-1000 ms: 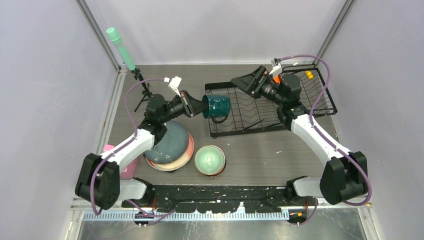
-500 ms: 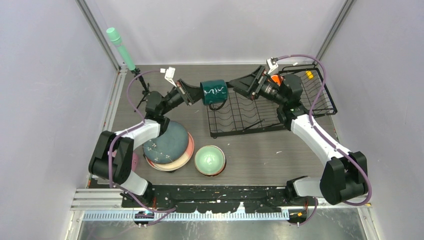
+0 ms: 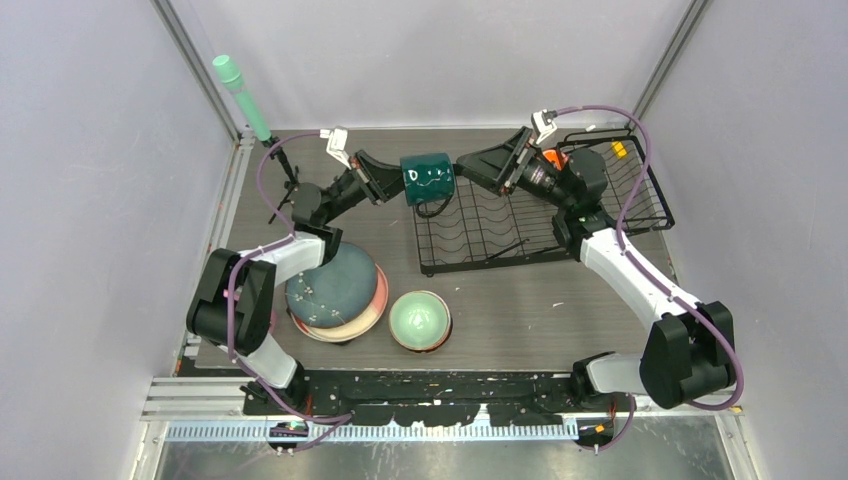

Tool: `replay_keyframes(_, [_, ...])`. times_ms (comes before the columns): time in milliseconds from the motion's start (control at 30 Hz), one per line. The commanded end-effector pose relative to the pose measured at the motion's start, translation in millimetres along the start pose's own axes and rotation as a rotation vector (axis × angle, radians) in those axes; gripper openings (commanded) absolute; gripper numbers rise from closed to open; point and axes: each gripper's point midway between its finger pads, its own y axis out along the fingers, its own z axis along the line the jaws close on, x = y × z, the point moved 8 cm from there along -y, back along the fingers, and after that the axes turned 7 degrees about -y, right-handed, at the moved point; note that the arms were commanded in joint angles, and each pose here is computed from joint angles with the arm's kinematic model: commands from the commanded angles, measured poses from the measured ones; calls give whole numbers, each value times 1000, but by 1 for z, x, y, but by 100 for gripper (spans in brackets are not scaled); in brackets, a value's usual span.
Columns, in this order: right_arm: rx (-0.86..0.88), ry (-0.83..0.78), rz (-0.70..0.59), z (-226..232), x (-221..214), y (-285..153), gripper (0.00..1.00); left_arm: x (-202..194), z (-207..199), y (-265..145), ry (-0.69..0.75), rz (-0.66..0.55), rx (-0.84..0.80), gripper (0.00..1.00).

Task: Load the mixed dishes into the dish rack
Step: Pick up the cup at the center of the board.

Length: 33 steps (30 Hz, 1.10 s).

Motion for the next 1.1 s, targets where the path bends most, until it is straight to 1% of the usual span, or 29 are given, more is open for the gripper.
replay_keyframes(0, [83, -45, 7, 16, 3, 7, 95, 16, -29, 2, 95, -64, -109, 0])
replay_keyframes(233, [46, -57, 65, 12, -7, 22, 95, 17, -34, 0, 118, -77, -113, 0])
replay_keyframes(267, [35, -86, 71, 12, -8, 24, 95, 18, -35, 0, 111, -74, -106, 0])
replay_keyframes(300, [-5, -79, 100, 14, -15, 27, 95, 19, -36, 0, 109, -69, -102, 0])
replay_keyframes(333, [-14, -146, 116, 14, -19, 28, 96, 19, -39, 1, 117, -65, -101, 0])
replay_keyframes(400, [-5, -204, 163, 22, -28, 31, 97, 21, -43, 1, 143, -67, -92, 0])
replay_keyframes(433, [31, -217, 181, 27, -31, 32, 97, 23, -45, 0, 156, -68, -91, 0])
replay_keyframes(667, [98, -142, 219, 25, -33, 42, 97, 26, -59, -2, 200, -65, -98, 0])
replay_keyframes(733, [192, -133, 212, 32, -32, 45, 97, 27, -64, -3, 209, -73, -117, 0])
replay_keyframes(767, [202, -98, 213, 33, -31, 45, 97, 27, -67, -3, 212, -76, -127, 0])
replay_keyframes(867, [194, -77, 206, 29, -30, 47, 97, 29, -75, -3, 221, -78, -155, 0])
replay_keyframes(1067, [152, -105, 211, 31, -28, 39, 98, 29, -77, -4, 234, -73, -163, 0])
